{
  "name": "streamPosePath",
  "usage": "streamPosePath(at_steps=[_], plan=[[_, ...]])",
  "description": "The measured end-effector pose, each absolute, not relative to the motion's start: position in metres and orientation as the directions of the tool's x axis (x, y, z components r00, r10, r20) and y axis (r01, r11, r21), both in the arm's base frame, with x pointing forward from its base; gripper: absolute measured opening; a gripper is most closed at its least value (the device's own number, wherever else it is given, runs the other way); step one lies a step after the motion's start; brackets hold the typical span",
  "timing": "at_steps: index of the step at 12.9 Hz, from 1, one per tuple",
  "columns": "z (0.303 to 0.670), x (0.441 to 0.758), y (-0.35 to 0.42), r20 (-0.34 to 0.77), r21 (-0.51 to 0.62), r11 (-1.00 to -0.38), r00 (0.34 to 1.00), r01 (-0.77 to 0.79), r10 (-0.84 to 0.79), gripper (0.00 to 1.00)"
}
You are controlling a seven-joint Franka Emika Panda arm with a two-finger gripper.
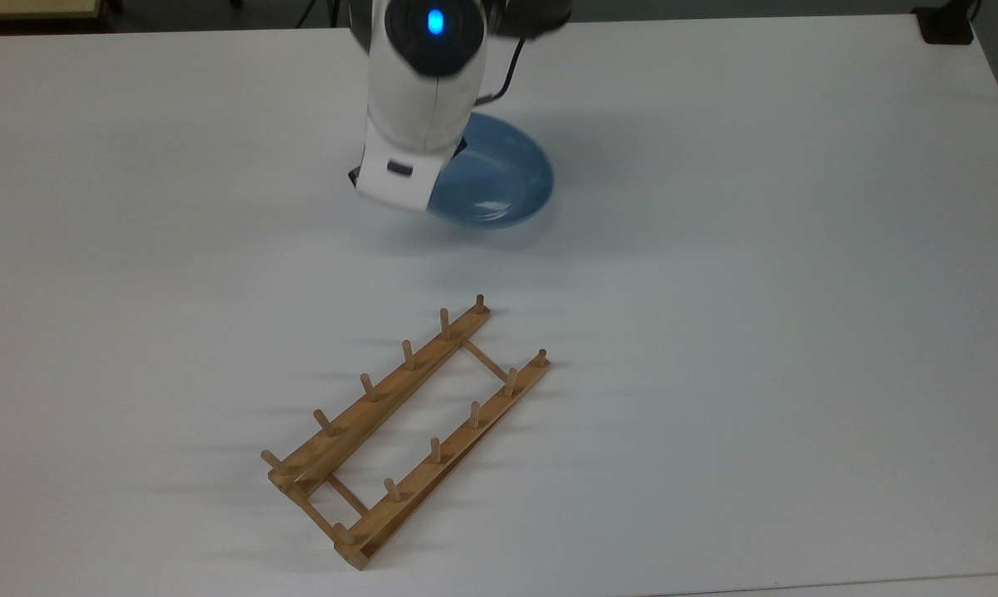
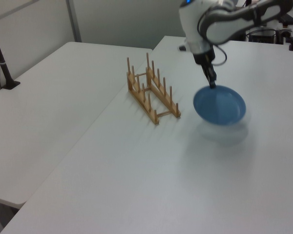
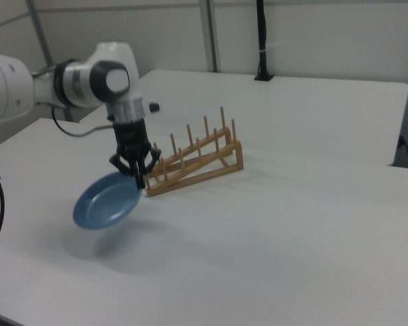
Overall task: Place plate in plate rack
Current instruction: 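Lift the plate by its rim and tilt it upright, then carry the upright plate over the rack and lower it between pegs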
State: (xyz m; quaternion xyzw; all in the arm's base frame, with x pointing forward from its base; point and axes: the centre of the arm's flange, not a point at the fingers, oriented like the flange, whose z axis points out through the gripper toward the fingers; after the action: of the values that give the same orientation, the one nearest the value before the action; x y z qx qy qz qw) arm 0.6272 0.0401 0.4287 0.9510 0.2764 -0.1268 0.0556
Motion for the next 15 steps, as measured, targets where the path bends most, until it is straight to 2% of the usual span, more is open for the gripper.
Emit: streamPosePath(at_steps=[1,4,7,9,12,15], plan=[[0.464,0.631,0.044,-0.208,0.042,-0.85,0.836,0.526,0.507,0.05],[0.524,0.635,0.041,-0.088,0.07,-0.894,0.896,0.442,0.436,0.05],[0.559,0.646,0.029,0.042,0.103,-0.95,0.953,0.294,0.299,0.05],[0.575,0.66,0.015,0.202,0.107,-0.986,0.968,0.126,0.145,0.05],[0.596,0.68,0.007,0.427,0.045,-0.996,0.903,-0.075,-0.049,0.05],[0.596,0.692,0.001,0.571,0.058,-0.977,0.81,-0.205,-0.136,0.05]])
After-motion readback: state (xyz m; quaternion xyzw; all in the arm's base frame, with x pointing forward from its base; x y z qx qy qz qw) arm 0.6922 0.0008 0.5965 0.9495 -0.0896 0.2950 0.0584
